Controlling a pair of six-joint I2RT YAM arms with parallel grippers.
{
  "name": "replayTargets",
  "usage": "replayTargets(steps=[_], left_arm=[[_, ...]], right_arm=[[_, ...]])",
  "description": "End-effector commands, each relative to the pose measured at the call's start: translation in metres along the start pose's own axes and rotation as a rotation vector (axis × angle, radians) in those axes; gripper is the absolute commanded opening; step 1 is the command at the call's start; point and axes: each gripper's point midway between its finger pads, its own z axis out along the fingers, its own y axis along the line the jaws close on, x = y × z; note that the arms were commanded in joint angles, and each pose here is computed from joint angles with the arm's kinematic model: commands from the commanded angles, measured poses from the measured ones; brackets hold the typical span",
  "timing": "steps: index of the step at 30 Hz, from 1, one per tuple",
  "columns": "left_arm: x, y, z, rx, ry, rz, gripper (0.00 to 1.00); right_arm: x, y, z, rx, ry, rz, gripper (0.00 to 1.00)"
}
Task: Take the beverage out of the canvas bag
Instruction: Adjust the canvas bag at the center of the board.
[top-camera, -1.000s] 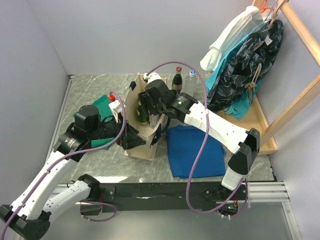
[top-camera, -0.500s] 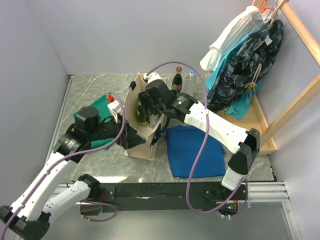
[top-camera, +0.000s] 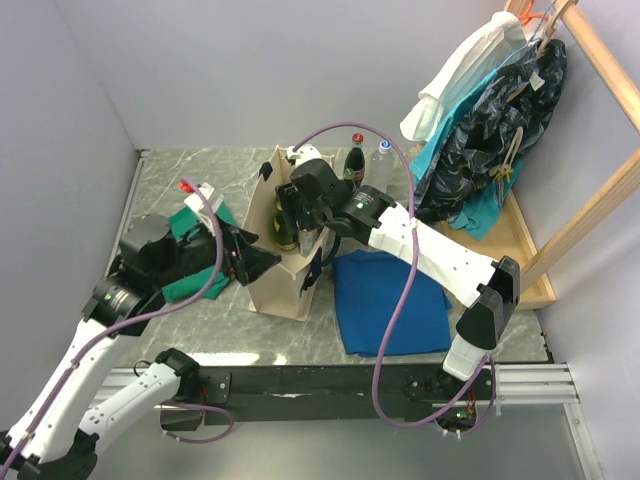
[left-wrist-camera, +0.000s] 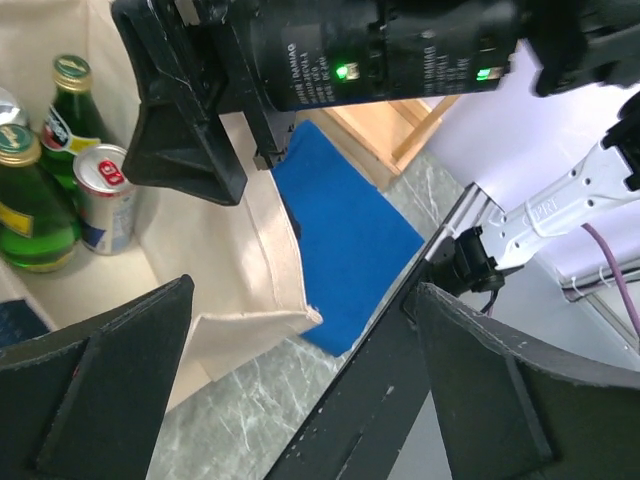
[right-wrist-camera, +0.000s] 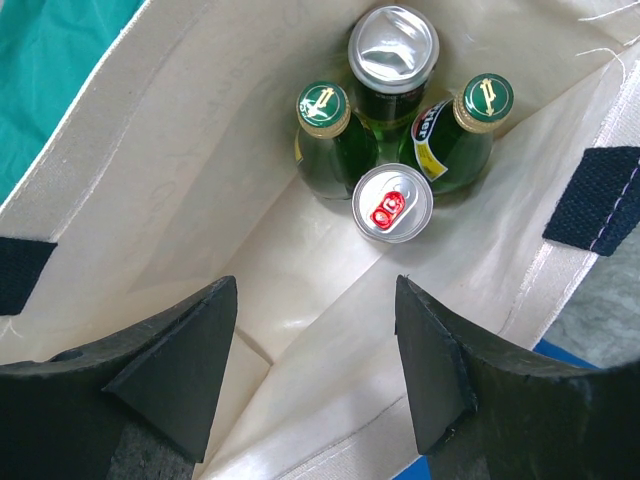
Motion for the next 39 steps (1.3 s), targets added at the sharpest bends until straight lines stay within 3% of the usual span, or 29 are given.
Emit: replayTargets(steps=[1,26,35,39], left_arm=[[0.016,0.002,0.018,0.055,0.052,-0.038,0.99],[0.061,0.006,0.009,0.070,0.115,-0.131,0.94],[0.008,-0.001,0.001,0.039,-0.079,-0.049,0.99],[0.006,0.006,0.008,0.013,-0.086,-0.055,1.00]], right_arm=[[-0.012,0.006,-0.004,-0.017,-0.045,0.015,0.71],[-0.009,0.006,-0.001,-0.017,-0.035,0.020,0.71],[-0.009,0.007,-0.001,-0.021,-0.035,0.020,0.71],[-0.010,0.008,-0.001,-0.027,-0.036,0.019,0.71]])
